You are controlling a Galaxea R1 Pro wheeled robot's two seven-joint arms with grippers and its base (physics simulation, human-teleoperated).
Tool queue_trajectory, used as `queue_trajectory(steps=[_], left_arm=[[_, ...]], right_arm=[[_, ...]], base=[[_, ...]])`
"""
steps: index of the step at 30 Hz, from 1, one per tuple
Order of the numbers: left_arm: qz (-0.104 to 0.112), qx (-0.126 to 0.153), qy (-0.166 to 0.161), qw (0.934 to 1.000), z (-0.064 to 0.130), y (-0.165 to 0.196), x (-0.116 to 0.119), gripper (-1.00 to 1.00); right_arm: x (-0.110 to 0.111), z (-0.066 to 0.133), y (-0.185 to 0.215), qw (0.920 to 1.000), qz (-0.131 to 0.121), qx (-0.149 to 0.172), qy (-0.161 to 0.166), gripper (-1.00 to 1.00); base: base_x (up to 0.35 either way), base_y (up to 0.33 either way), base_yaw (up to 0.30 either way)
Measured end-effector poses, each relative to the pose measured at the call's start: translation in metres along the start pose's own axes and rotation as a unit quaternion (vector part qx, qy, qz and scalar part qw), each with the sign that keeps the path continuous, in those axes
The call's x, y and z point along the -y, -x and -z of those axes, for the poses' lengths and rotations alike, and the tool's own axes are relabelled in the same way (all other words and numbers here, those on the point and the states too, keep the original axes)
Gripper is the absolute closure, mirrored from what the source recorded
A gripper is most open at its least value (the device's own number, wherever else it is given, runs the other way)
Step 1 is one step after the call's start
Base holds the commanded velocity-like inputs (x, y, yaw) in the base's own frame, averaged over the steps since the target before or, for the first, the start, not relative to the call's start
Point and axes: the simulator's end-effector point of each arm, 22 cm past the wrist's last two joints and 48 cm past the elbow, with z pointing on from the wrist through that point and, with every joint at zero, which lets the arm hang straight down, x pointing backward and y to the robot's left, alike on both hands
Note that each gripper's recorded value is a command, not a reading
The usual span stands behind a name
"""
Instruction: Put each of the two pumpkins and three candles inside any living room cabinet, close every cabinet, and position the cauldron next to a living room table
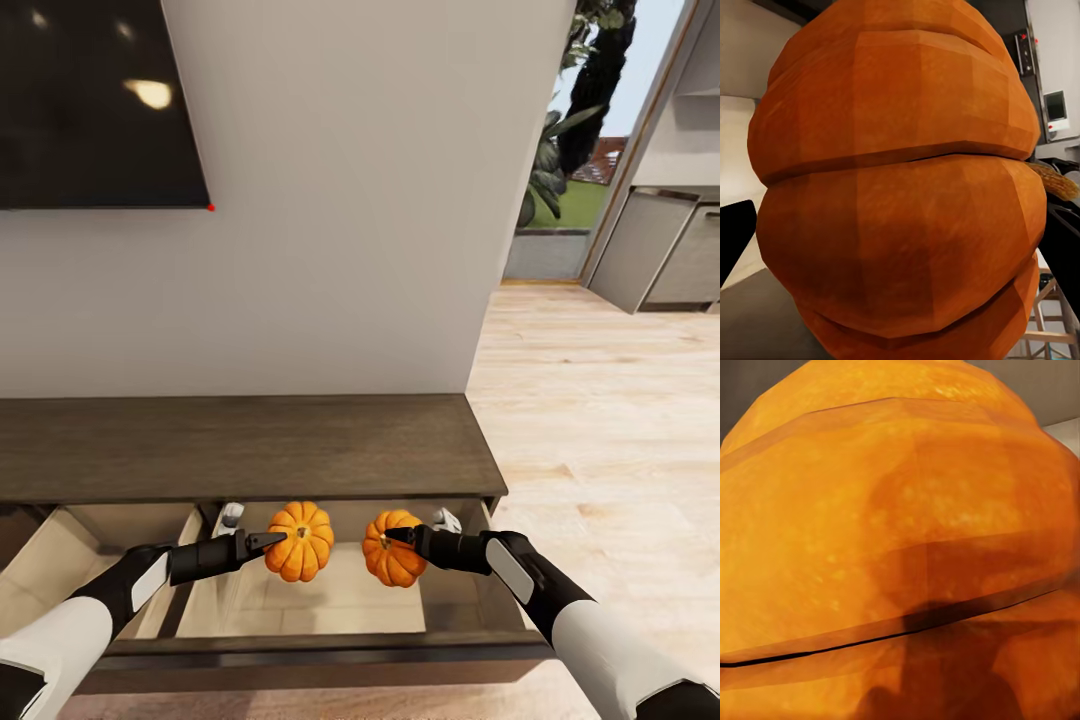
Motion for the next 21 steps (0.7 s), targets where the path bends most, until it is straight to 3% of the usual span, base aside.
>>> queue_trajectory(steps=[21], left_arm=[[0.016,-0.006,0.008,0.9998,-0.002,-0.009,-0.017,1.00]], right_arm=[[0.014,-0.008,-0.009,0.9999,-0.012,-0.010,-0.005,1.00]], base=[[0.000,0.000,0.000]])
